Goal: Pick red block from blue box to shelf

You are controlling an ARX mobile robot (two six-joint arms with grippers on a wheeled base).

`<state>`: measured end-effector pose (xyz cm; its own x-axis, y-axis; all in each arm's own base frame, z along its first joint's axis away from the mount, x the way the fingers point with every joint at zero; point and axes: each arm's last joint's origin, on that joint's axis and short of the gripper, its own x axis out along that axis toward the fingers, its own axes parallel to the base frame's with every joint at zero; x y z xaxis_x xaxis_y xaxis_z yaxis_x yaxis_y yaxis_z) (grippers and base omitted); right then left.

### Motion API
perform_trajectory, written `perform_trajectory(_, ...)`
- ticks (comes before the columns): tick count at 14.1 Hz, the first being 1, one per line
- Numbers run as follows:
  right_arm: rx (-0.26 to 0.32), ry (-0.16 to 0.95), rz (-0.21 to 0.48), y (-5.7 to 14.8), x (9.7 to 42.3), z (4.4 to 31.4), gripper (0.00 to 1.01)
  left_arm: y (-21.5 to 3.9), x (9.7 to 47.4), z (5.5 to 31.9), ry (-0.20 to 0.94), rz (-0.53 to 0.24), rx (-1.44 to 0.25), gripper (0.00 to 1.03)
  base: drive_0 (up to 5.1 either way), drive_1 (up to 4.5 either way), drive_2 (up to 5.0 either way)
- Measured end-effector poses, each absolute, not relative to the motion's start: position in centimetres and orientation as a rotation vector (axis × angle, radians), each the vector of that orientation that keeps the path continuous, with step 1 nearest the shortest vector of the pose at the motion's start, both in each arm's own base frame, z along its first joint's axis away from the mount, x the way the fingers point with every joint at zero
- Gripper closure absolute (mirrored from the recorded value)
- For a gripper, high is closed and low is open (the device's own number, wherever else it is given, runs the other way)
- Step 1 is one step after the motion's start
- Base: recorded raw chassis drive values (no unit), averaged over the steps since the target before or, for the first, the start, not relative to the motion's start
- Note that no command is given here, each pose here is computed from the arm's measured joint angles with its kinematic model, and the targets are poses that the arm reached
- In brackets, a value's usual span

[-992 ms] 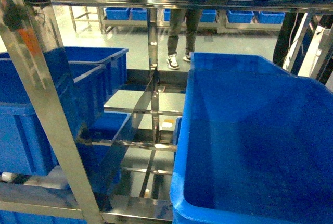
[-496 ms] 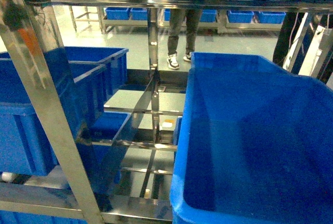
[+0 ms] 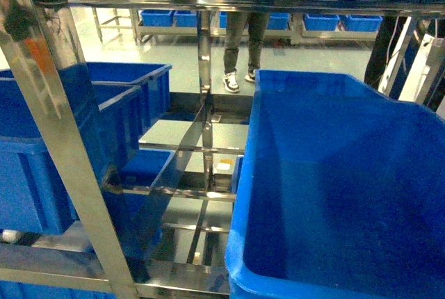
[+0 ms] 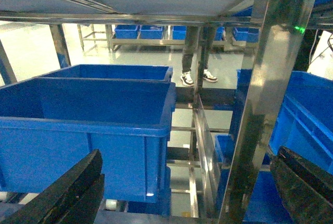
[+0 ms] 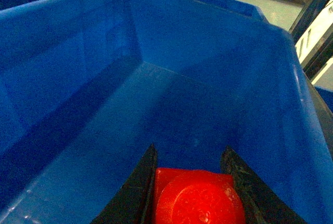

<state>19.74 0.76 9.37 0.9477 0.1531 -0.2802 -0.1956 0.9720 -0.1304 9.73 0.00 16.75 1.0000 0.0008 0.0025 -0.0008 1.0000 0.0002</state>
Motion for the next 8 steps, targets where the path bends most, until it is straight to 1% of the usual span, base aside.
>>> perform_trajectory(2, -0.162, 0.215, 0.187, 0.8, 21.2, 10.3, 0.73, 0.0, 9.7, 16.7, -0.002, 0.001, 0.0, 0.05, 0.0, 0.0, 0.0)
perform_trajectory(3, -0.166, 0.183, 0.177, 0.5, 22.0, 10.8, 0.73, 0.0, 9.7, 16.7, -0.002, 0.001, 0.0, 0.05, 0.0, 0.0, 0.0)
perform_trajectory(4, -0.194, 0.148, 0.184, 0.4, 26.2, 11.7, 0.73, 0.0, 9.7, 16.7, -0.002, 0.0, 0.0, 0.05, 0.0, 0.0, 0.0)
perform_trajectory(8, -0.209, 0.183, 0.197, 0.5, 28.1, 10.8, 0.73, 0.0, 9.7, 16.7, -0.002, 0.001, 0.0, 0.05, 0.0, 0.0, 0.0)
